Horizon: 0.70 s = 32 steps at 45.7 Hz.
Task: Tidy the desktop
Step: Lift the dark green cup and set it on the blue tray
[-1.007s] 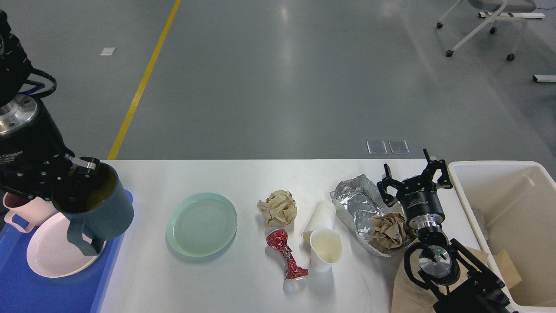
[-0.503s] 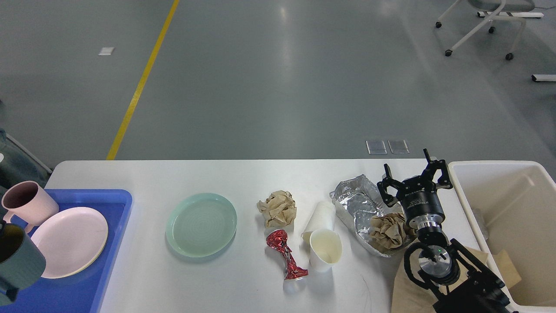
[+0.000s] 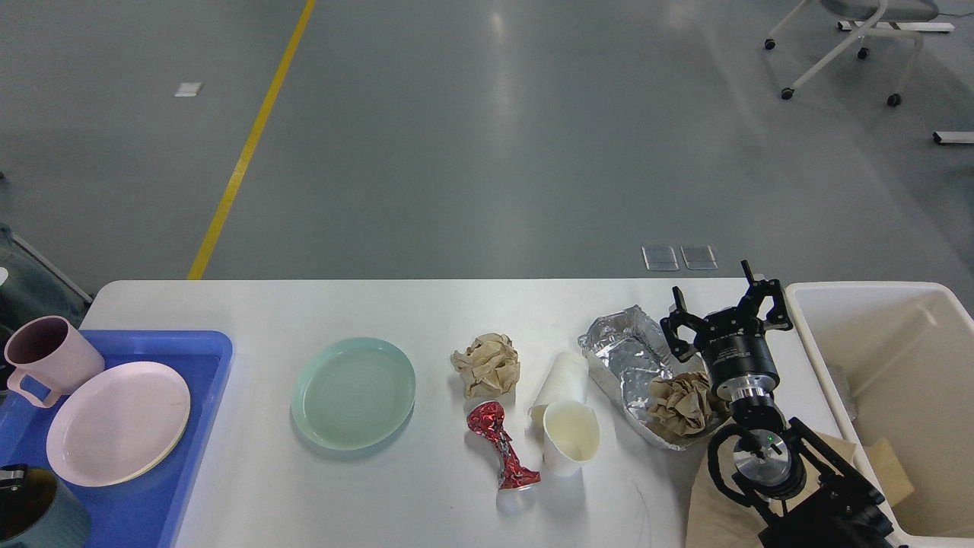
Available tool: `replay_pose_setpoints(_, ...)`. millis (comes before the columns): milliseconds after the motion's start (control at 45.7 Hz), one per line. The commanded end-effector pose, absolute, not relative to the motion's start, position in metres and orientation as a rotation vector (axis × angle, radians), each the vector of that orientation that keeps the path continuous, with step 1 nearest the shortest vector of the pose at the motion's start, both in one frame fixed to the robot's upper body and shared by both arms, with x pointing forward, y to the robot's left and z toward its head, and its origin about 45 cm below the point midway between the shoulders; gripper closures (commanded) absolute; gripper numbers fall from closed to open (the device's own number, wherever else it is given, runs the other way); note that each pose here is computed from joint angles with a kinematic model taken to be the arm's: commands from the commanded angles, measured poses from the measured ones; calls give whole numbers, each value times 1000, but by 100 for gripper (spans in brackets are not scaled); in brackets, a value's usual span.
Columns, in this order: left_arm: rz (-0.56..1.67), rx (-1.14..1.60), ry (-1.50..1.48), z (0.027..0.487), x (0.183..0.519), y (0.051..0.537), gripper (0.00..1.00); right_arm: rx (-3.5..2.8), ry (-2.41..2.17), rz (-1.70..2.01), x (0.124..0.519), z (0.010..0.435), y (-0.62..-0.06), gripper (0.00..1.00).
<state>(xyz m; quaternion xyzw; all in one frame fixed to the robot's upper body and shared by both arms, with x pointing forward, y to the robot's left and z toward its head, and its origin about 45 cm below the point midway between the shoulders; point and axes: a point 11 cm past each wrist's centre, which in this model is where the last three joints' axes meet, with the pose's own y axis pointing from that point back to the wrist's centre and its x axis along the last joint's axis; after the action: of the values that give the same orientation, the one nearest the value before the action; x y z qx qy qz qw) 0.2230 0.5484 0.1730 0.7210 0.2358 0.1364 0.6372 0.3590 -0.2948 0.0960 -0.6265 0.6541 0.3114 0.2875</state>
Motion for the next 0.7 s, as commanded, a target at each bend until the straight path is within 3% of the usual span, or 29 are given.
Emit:
replay_pose_setpoints(0, 361, 1621, 493, 166, 225, 548, 100, -1674, 1748, 831, 359, 96, -295, 0)
replay_pose_setpoints(678, 356, 1539, 460, 151, 218, 527, 99, -1673, 1747, 832, 359, 96, -295, 0)
